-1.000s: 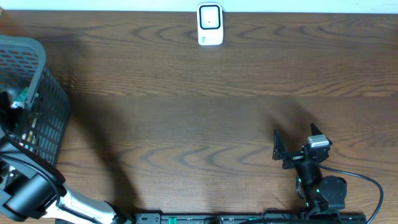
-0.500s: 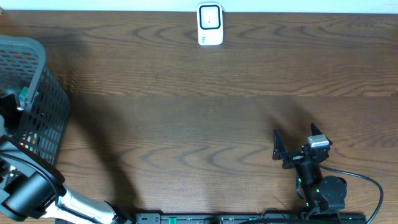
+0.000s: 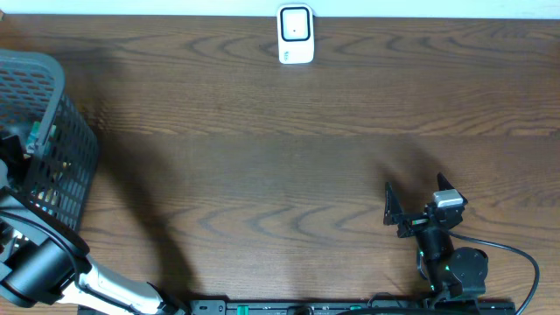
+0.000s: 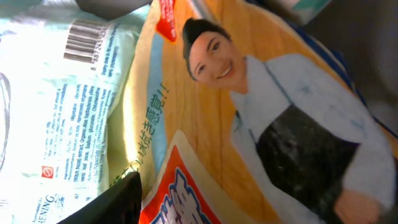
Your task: Scan the item barcode
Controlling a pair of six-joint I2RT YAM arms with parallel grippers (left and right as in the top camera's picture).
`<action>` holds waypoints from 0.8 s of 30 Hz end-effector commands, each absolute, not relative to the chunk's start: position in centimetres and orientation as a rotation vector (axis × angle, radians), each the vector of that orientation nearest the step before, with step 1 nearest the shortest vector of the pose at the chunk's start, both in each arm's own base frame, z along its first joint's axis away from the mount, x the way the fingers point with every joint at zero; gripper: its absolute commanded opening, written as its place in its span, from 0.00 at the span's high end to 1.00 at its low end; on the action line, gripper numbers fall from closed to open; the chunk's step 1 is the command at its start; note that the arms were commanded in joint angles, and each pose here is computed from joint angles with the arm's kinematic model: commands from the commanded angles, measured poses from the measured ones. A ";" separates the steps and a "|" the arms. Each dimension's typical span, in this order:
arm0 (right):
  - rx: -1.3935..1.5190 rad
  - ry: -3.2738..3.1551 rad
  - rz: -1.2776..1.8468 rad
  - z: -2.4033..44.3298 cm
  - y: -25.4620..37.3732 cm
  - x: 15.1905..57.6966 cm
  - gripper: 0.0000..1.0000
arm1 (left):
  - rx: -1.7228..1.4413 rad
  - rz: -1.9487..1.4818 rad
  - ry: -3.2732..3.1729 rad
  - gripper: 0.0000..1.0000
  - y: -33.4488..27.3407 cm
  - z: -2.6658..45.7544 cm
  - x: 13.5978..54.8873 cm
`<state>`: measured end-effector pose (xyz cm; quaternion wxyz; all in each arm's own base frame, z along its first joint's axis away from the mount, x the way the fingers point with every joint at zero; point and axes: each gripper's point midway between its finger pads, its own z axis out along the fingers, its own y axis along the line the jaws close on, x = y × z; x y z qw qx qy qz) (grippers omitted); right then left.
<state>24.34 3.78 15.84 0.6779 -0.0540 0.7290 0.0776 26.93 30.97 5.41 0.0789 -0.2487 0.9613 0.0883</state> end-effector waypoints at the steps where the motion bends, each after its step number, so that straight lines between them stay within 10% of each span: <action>1: -0.136 1.637 0.166 15.8 3.9 24.3 0.01 | -0.774 0.311 2.926 0.43 31.1 4.4 25.8; 8: -0.136 1.637 0.166 15.8 3.9 24.3 0.01 | -0.772 0.314 2.917 0.90 31.2 4.6 26.0; 24: -0.136 1.637 0.166 15.8 3.9 24.3 0.01 | -0.950 0.529 2.288 0.92 31.8 23.3 27.6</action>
